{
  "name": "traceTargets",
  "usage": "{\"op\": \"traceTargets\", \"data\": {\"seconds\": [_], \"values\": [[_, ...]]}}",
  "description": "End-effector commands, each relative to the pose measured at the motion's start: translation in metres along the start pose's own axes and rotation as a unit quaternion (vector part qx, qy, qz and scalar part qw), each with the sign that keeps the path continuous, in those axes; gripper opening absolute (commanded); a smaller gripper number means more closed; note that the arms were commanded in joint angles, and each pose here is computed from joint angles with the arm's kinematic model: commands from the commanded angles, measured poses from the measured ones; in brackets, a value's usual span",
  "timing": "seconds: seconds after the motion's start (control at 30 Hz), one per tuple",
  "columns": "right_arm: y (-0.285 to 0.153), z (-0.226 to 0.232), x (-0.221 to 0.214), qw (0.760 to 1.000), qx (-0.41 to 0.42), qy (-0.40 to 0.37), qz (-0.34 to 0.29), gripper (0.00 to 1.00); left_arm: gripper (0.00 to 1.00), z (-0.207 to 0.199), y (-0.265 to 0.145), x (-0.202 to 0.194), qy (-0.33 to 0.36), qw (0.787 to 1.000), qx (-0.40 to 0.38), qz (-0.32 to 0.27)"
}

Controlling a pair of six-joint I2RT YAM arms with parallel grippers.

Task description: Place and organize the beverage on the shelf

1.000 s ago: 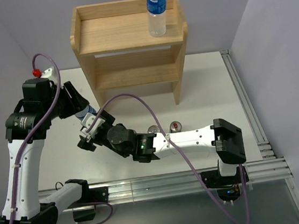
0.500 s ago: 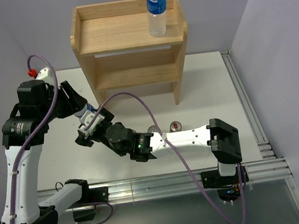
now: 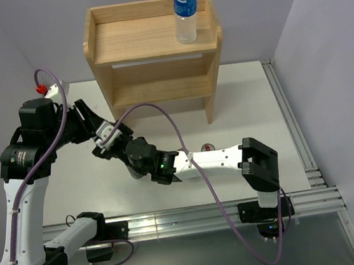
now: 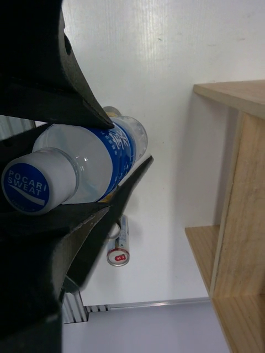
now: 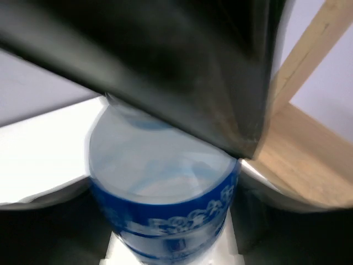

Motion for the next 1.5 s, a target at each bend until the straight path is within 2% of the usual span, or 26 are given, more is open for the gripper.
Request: {"op": "traceTargets", "data": {"seconds": [0.0,0.03,0.07,0.1,0.17,0.27,0.3,0.37,0.4,0.47,0.5,0.53,0.7,0.77,0.9,1.23,1.47], "values": [[0.011,-0.025,-0.005,0.999,-0.051,-0.004,0.008,0.62,0.0,-0.029,-0.029,0.03,0.017,0.994,-0.072,-0.083],[0.01,-0.025,-0.005,0.999,-0.051,-0.003,0.009,0.45,0.0,-0.029,-0.028,0.03,0.017,0.994,-0.07,-0.083],[0.01,-0.025,-0.006,0.999,-0.05,-0.002,0.012,0.22,0.0,-0.029,-0.028,0.03,0.018,0.994,-0.07,-0.083],[0.01,-0.025,-0.008,0.999,-0.051,-0.004,0.015,0.11,0.0,-0.028,-0.028,0.031,0.019,0.994,-0.067,-0.084],[0.009,-0.027,-0.01,0.998,-0.056,-0.001,0.018,0.0,0.0,-0.027,-0.029,0.031,0.02,0.994,-0.066,-0.088],[0.006,-0.029,-0.01,0.998,-0.06,-0.002,0.02,0.0,0.0,-0.025,-0.028,0.034,0.021,0.994,-0.057,-0.093],[0.004,-0.031,-0.008,0.998,-0.063,-0.001,0.02,0.0,0.13,-0.024,-0.027,0.036,0.019,0.994,-0.053,-0.098],[0.0,-0.035,-0.006,0.997,-0.069,-0.002,0.022,0.0,0.3,-0.02,-0.027,0.04,0.021,0.993,-0.039,-0.11],[-0.004,-0.038,0.001,0.997,-0.074,0.001,0.019,0.0,0.55,-0.018,-0.028,0.043,0.021,0.992,-0.03,-0.118],[-0.01,-0.044,0.006,0.996,-0.082,0.003,0.019,0.0,0.79,-0.014,-0.03,0.055,0.028,0.989,-0.012,-0.143],[-0.014,-0.049,0.014,0.996,-0.086,0.006,0.015,0.0,0.95,-0.013,-0.031,0.059,0.029,0.988,-0.005,-0.153],[-0.017,-0.051,0.018,0.996,-0.089,0.008,0.014,0.0,0.99,-0.014,-0.036,0.068,0.032,0.984,-0.003,-0.172],[-0.039,-0.068,0.046,0.994,-0.105,0.02,0.007,0.0,0.99,-0.008,-0.051,0.1,0.043,0.969,0.034,-0.241],[-0.044,-0.074,0.055,0.993,-0.113,0.022,0.003,0.0,0.99,-0.003,-0.064,0.115,0.039,0.957,0.061,-0.282],[-0.061,-0.091,0.089,0.991,-0.133,0.024,-0.012,0.0,0.99,0.007,-0.069,0.125,0.032,0.941,0.094,-0.323],[-0.098,-0.135,0.222,0.978,-0.182,0.035,-0.094,0.0,0.99,0.042,0.019,0.075,0.023,0.958,0.127,-0.257],[-0.094,-0.158,0.272,0.972,-0.198,0.024,-0.122,0.0,0.99,0.058,0.053,0.055,0.032,0.962,0.15,-0.224]]}}
Point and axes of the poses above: each gripper's point midway between its finger pads, its own y axis out along the fingers, its own z axis along the line the jaws close on, x = y × z, the point moved 3 cm from there along -y, back along the fingers, and after that the axes turned 13 degrees about y, right-handed, at the moved point
